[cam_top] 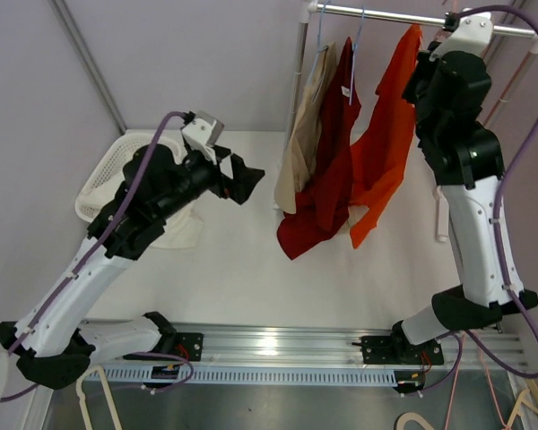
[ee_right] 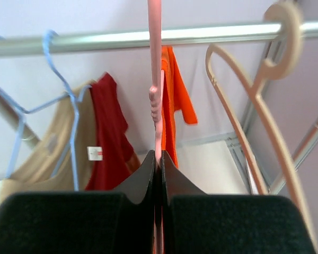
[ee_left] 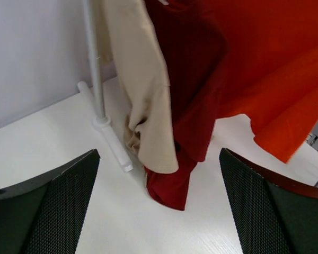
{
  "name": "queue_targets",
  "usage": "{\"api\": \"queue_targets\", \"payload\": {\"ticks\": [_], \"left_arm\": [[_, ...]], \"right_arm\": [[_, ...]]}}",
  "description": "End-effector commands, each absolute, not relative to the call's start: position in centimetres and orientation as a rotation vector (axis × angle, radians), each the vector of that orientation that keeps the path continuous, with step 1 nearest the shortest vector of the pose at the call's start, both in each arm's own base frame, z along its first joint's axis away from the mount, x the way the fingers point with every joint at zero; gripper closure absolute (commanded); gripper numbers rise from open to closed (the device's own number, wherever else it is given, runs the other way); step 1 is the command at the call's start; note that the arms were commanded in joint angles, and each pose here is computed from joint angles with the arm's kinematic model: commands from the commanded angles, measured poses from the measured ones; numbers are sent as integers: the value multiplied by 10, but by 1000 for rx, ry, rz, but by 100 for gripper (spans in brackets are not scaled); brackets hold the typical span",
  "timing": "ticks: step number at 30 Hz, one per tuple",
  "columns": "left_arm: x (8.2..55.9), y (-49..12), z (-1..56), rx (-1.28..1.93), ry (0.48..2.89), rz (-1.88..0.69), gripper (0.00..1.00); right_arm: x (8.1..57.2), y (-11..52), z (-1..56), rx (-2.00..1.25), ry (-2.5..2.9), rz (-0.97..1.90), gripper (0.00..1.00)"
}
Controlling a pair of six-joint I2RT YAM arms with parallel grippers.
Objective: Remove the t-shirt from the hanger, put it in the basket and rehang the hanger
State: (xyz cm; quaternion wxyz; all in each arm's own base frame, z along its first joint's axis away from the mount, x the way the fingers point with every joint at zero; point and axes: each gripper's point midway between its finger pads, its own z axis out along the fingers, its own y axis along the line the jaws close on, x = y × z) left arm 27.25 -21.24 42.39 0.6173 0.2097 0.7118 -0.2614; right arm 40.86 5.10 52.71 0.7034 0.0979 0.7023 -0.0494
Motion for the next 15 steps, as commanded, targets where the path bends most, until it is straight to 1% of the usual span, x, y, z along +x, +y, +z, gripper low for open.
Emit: {"api": "queue_targets", "payload": {"ticks": [1, 5, 7, 8, 11, 12, 13, 14, 15], "left_arm": [[263, -235, 447, 531, 1515, -534, 1], [242, -267, 445, 578, 1457, -611, 0], [232, -285, 445, 598, 1426, -676, 0], [229, -291, 442, 605, 1424, -691, 0], [213, -320, 445, 630, 1368, -738, 1], [207, -329, 449, 649, 1330, -726, 1], [186, -348, 438, 703, 1304, -726, 0], [181, -361, 454, 716, 1181, -677, 0], [172, -372, 457, 726, 1126, -651, 0]], "right_arm": [[361, 40, 581, 253, 1426, -26, 100], [343, 43, 557, 259, 1514, 32, 100], [343, 48, 536, 273, 1570, 60, 100], [336, 46, 533, 280, 1575, 73, 100], [335, 51, 515, 302, 1619, 111, 100], [333, 52, 513, 312, 1626, 120, 100], [333, 53, 512, 337, 1629, 141, 100], [332, 53, 511, 351, 1637, 151, 100], [330, 53, 512, 368, 1634, 166, 100]]}}
